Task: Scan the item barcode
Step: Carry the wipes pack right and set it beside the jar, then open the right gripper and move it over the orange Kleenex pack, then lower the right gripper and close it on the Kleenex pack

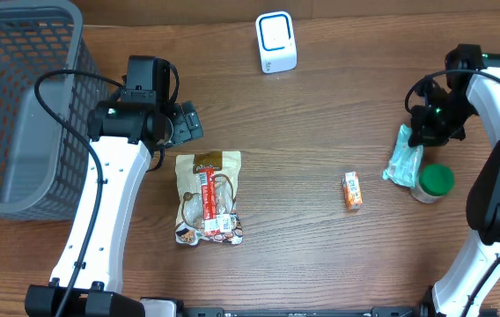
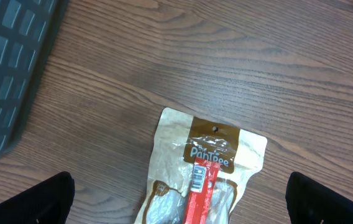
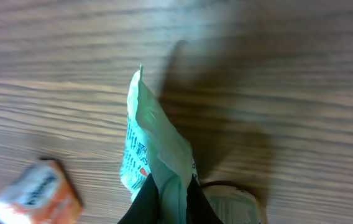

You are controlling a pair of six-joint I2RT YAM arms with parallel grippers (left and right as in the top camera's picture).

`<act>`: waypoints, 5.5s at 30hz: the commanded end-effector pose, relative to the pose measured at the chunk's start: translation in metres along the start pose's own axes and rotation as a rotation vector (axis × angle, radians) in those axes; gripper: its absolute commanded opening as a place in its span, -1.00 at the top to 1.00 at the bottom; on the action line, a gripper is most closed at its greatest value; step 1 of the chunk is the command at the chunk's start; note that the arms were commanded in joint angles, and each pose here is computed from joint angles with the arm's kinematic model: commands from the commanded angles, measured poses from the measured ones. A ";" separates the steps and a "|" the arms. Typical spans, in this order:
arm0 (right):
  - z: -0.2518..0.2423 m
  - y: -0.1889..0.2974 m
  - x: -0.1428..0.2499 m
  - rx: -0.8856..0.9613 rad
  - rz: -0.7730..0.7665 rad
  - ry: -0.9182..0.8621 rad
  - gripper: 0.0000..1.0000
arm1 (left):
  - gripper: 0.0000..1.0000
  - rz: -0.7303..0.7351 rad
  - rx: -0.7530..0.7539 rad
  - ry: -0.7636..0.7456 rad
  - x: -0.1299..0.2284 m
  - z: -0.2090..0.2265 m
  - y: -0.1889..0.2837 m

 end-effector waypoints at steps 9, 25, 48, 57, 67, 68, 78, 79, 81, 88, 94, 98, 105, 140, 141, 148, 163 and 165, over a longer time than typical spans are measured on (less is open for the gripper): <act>-0.009 0.007 -0.015 0.072 -0.085 0.044 -0.46 | -1.00 -0.017 -0.012 -0.012 -0.003 0.002 0.004; 0.090 0.072 0.016 -0.118 -0.063 0.015 -0.55 | -1.00 -0.017 -0.012 -0.012 -0.003 0.002 0.004; 0.145 0.079 0.131 0.156 0.047 -0.007 -1.00 | -1.00 -0.017 -0.012 -0.012 -0.003 0.002 0.004; 0.132 0.069 0.146 0.117 -0.065 -0.036 -1.00 | -1.00 -0.017 -0.011 -0.012 -0.003 0.002 0.004; 0.132 0.001 0.132 0.049 -0.091 -0.027 -0.97 | -0.99 -0.017 -0.012 -0.012 -0.003 0.002 0.004; 0.134 -0.005 0.130 0.032 -0.100 -0.024 -0.94 | -0.99 -0.017 -0.012 -0.012 -0.003 0.002 0.004; 0.150 -0.043 0.115 -0.117 -0.173 0.011 -0.85 | -0.99 -0.017 -0.012 -0.012 -0.003 0.002 0.004; 0.152 -0.046 0.117 -0.136 -0.167 0.014 -0.85 | -0.99 -0.017 -0.012 -0.012 -0.003 0.002 0.004; 0.160 -0.047 0.122 -0.188 -0.141 0.024 -0.82 | -1.00 -0.017 -0.012 -0.012 -0.003 0.002 0.004; 0.203 -0.034 0.145 -0.464 -0.051 0.266 -0.82 | -1.00 -0.017 -0.012 -0.012 -0.003 0.002 0.004; 0.176 -0.042 0.121 -0.287 -0.139 0.096 -0.80 | -1.00 -0.017 -0.012 -0.012 -0.003 0.002 0.004; 0.164 -0.043 0.108 -0.218 -0.193 -0.023 -0.73 | -0.99 -0.017 -0.012 -0.012 -0.003 0.002 0.004; 0.158 -0.045 0.107 -0.196 -0.190 -0.169 0.10 | -1.00 -0.017 -0.012 -0.012 -0.003 0.002 0.004; 0.152 -0.088 0.104 -0.237 -0.205 -0.284 0.39 | -0.99 -0.017 -0.012 -0.012 -0.003 0.002 0.004; 0.154 -0.092 0.105 -0.239 -0.194 -0.279 0.41 | -1.00 -0.017 -0.011 -0.012 -0.003 0.002 0.004; 0.161 -0.099 0.105 -0.270 -0.167 -0.284 0.93 | -1.00 -0.017 -0.011 -0.012 -0.003 0.002 0.004; 0.181 -0.091 0.104 -0.388 -0.129 -0.302 0.93 | -0.99 -0.016 -0.012 -0.012 -0.003 0.002 0.004; 0.180 -0.088 0.104 -0.387 -0.132 -0.302 0.93 | -1.00 -0.017 -0.012 -0.012 -0.003 0.002 0.004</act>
Point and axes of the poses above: each gripper's point midway between its finger pads, its own y axis back along the fingers, its own z axis along the line the jaws close on, x = y × z, the point moved 1 cm from there along y, back along the fingers, and after that the axes turned 6 degrees about -y, right-handed, at the moved point
